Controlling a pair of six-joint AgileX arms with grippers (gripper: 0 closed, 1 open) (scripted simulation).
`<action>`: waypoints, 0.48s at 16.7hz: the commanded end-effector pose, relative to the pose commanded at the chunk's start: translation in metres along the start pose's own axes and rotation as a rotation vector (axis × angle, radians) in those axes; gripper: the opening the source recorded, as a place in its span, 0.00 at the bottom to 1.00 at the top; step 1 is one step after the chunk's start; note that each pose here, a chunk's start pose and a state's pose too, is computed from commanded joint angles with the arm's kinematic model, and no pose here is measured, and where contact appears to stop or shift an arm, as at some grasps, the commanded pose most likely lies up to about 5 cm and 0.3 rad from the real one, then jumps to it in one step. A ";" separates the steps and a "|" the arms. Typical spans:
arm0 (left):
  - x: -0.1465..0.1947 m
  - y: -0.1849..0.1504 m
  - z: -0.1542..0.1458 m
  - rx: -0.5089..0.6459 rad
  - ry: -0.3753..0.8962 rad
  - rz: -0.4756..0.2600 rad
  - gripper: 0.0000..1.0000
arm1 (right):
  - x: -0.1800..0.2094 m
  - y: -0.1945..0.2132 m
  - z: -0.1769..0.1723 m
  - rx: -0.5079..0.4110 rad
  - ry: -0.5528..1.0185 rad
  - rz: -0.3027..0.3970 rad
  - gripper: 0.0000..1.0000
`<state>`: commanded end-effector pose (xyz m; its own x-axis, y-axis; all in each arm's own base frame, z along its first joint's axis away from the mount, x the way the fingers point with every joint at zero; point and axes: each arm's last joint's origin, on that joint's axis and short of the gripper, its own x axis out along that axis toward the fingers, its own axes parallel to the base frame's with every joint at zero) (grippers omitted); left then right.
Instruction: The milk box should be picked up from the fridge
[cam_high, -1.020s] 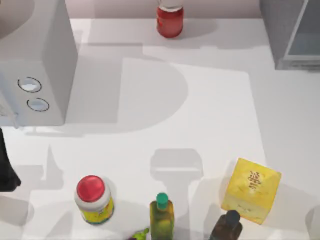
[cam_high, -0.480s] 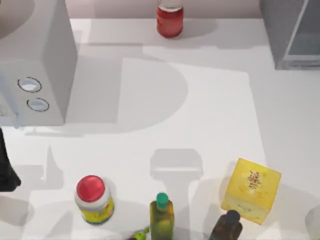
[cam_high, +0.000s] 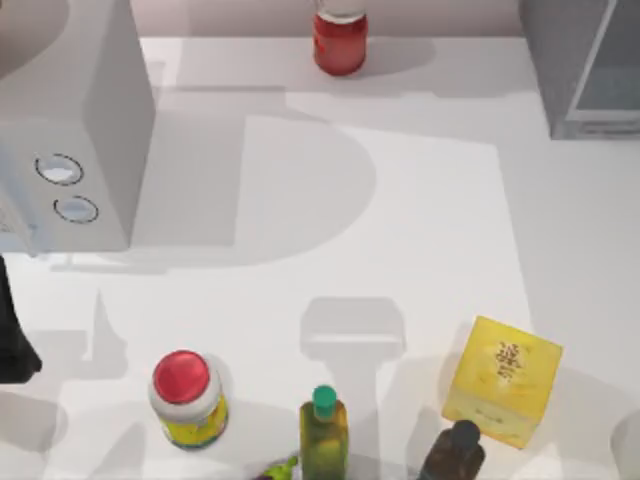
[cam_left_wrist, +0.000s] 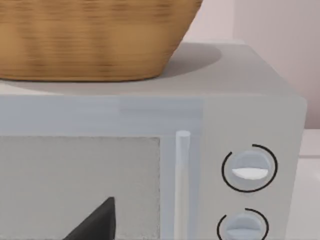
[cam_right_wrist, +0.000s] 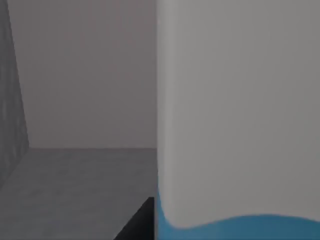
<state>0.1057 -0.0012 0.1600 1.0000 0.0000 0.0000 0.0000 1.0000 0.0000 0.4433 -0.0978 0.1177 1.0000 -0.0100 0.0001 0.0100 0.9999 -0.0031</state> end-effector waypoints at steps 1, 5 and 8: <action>0.000 0.000 0.000 0.000 0.000 0.000 1.00 | 0.000 0.000 0.000 0.000 0.000 0.000 0.17; 0.000 0.000 0.000 0.000 0.000 0.000 1.00 | 0.000 0.000 0.000 0.000 0.000 0.000 0.00; 0.000 0.000 0.000 0.000 0.000 0.000 1.00 | 0.000 0.000 0.000 0.000 0.000 0.000 0.00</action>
<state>0.1057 -0.0012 0.1600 1.0000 0.0000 0.0000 0.0000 1.0000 0.0000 0.4433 -0.0978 0.1177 1.0000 -0.0100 0.0001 0.0100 0.9999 -0.0031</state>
